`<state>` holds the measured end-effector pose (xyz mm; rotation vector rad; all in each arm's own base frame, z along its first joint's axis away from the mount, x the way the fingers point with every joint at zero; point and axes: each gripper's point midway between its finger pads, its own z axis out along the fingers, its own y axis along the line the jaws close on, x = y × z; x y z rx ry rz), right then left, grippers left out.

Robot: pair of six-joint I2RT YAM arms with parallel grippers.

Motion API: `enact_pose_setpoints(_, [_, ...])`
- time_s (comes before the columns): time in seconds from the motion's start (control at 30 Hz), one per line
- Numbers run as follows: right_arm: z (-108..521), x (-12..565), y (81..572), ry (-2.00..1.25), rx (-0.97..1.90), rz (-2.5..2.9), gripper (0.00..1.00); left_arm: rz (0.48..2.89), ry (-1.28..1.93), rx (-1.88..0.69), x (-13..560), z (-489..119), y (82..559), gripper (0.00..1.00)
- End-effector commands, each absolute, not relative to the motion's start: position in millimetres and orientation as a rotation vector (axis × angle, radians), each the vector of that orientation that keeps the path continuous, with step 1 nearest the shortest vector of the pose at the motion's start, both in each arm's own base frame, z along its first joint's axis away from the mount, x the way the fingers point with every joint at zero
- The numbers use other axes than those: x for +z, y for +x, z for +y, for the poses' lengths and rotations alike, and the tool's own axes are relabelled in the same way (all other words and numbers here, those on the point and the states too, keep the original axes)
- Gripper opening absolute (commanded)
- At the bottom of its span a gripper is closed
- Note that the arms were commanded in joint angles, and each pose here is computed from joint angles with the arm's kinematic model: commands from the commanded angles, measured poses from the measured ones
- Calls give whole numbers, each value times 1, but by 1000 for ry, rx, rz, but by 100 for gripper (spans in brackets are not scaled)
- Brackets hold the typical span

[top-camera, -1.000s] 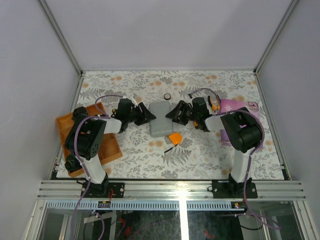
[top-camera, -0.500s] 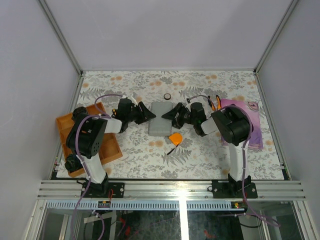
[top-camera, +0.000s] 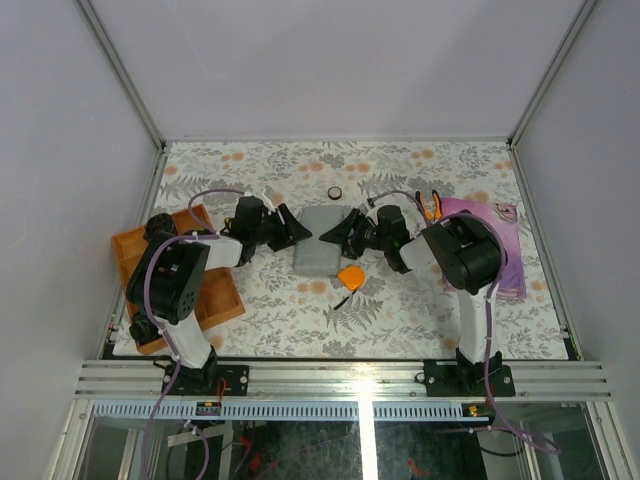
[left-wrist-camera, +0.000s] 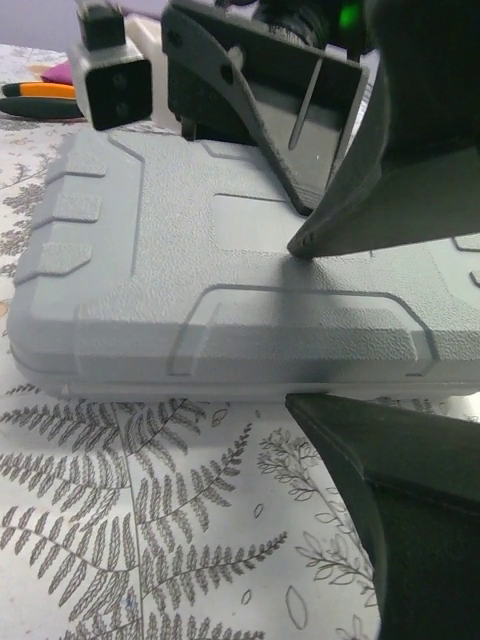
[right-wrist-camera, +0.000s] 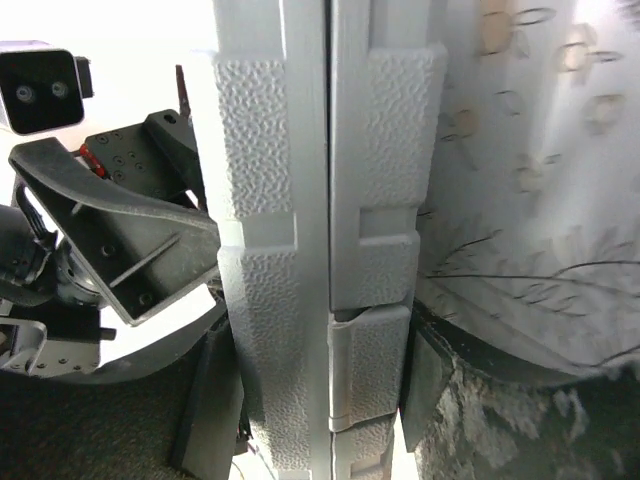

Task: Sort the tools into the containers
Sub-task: Adjust the storage box at the center of the board.

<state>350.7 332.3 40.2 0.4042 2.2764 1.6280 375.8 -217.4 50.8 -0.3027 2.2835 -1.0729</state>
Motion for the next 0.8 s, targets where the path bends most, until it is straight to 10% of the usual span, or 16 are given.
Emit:
enact_pose_setpoints(0.0, [356, 124, 347, 78, 1631, 2092, 32, 2319, -211, -1088, 72, -231, 353, 58])
enact_pose_setpoints(0.27, [331, 125, 340, -19, 1338, 2209, 18, 2228, -234, -961, 129, -210, 352, 80])
enact_pose_setpoints(0.77, [323, 127, 262, -294, 1052, 2466, 8, 2204, -307, -664, 172, -148, 308, 91])
